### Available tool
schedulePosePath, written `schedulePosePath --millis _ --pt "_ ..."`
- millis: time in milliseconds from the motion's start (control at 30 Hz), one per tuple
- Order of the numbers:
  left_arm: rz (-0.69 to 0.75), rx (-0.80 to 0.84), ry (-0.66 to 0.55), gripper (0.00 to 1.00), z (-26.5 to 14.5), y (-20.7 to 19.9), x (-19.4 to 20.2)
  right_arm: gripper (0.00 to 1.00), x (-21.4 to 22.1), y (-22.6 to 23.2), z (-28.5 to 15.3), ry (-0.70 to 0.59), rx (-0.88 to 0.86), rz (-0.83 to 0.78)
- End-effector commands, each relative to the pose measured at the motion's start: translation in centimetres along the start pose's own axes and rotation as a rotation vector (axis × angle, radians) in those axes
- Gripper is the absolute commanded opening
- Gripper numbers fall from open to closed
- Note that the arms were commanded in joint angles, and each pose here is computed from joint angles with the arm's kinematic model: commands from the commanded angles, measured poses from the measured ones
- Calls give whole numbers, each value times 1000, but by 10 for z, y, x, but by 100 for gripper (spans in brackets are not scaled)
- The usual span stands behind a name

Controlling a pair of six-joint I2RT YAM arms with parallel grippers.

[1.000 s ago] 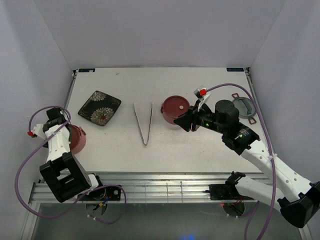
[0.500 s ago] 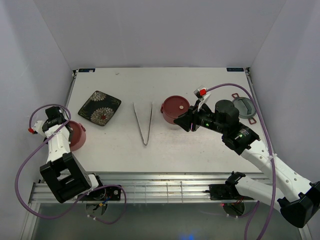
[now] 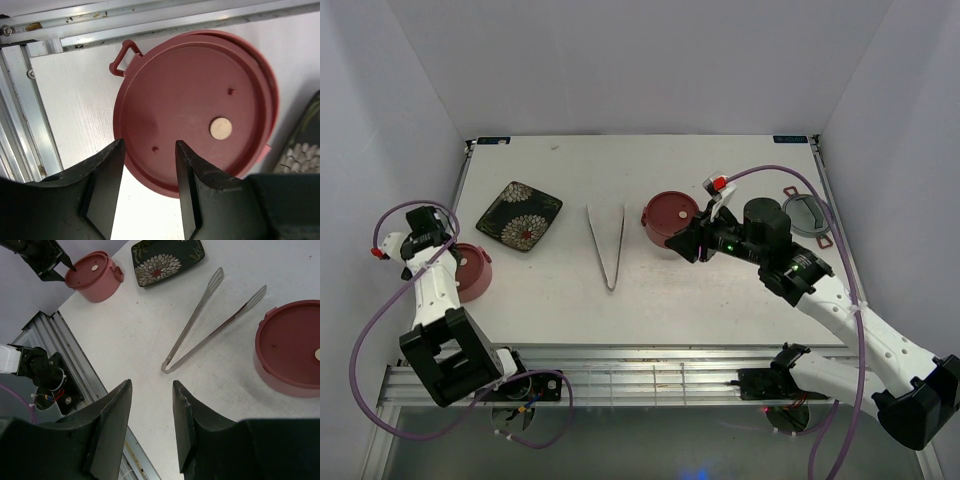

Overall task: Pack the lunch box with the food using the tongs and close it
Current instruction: Close the box lid on the packing box.

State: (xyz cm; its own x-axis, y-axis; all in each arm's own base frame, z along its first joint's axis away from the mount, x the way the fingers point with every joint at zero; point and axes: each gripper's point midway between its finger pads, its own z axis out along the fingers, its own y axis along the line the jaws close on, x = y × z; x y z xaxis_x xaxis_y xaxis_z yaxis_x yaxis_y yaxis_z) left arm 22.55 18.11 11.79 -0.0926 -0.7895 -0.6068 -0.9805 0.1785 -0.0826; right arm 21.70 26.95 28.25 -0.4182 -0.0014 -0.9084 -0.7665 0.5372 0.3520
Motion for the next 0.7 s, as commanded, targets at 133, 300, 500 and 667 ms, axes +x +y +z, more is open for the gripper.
schedulePosePath --millis 133,300,500,667 --pt "61 155 -35 56 3 -33 -13 44 -63 7 31 -55 -7 43" --pt "150 153 -28 53 17 -41 -13 45 -79 -8 28 -140 82 29" --pt "226 71 43 52 39 -36 0 54 -103 -53 8 -236 209 12" --pt "279 163 141 45 35 -41 28 54 -110 -80 -9 -242 168 70"
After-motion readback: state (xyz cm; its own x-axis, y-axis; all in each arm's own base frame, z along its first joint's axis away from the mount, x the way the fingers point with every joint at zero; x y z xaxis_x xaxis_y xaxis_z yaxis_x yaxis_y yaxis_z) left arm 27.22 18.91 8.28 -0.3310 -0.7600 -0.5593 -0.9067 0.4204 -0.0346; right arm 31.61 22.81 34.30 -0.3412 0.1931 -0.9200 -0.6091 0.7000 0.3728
